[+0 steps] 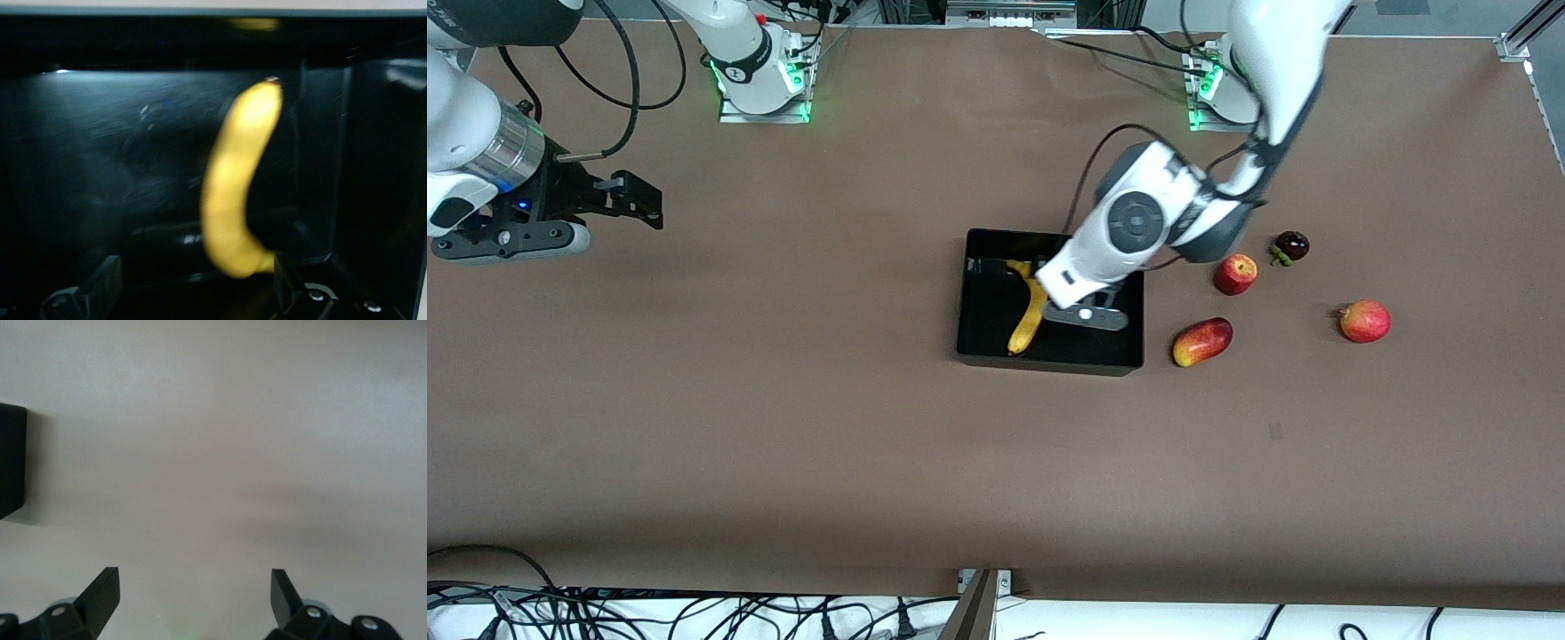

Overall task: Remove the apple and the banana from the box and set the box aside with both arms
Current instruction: 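Move the left gripper back into the box over the banana, then grasp the yellow banana with the left gripper and lift it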

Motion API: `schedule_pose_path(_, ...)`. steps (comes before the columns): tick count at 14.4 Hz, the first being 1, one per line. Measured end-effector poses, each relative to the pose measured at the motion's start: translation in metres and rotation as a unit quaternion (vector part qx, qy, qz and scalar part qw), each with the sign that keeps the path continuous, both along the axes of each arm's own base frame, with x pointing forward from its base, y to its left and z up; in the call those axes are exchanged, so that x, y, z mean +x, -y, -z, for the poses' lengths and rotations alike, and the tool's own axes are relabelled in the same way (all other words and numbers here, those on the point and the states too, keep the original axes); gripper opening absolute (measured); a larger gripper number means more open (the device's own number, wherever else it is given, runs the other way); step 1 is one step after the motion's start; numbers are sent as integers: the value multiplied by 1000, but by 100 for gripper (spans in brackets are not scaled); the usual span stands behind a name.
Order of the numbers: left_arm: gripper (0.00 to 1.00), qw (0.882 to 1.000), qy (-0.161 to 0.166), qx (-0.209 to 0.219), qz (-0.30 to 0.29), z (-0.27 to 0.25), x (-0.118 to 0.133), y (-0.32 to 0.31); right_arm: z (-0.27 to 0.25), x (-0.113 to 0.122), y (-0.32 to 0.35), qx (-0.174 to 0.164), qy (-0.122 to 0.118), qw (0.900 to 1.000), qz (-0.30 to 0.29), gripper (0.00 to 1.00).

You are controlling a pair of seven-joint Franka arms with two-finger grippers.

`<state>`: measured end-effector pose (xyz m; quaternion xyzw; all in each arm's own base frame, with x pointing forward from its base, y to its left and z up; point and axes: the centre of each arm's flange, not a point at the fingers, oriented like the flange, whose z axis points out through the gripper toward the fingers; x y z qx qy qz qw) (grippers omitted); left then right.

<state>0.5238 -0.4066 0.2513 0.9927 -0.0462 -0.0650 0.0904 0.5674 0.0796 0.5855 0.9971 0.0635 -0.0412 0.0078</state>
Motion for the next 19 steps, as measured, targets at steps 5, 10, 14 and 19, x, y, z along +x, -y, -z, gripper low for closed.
schedule_pose_path(5, 100, 996, 54, 44, 48, 59, -16, 26, 0, 0, 0, 0, 0, 1000, 0, 100)
schedule_pose_path(10, 89, 997, 57, 46, 14, 73, -21, 34, 0, 0, 0, 0, 0, 1000, 0, 100)
schedule_pose_path(14, 47, 997, 56, 45, -3, 73, -22, 39, 0, 0, 0, 0, 0, 1000, 0, 100)
schedule_pose_path(19, 34, 997, 57, 59, -13, 26, 0, 37, 0, 0, 0, 0, 0, 1000, 0, 100)
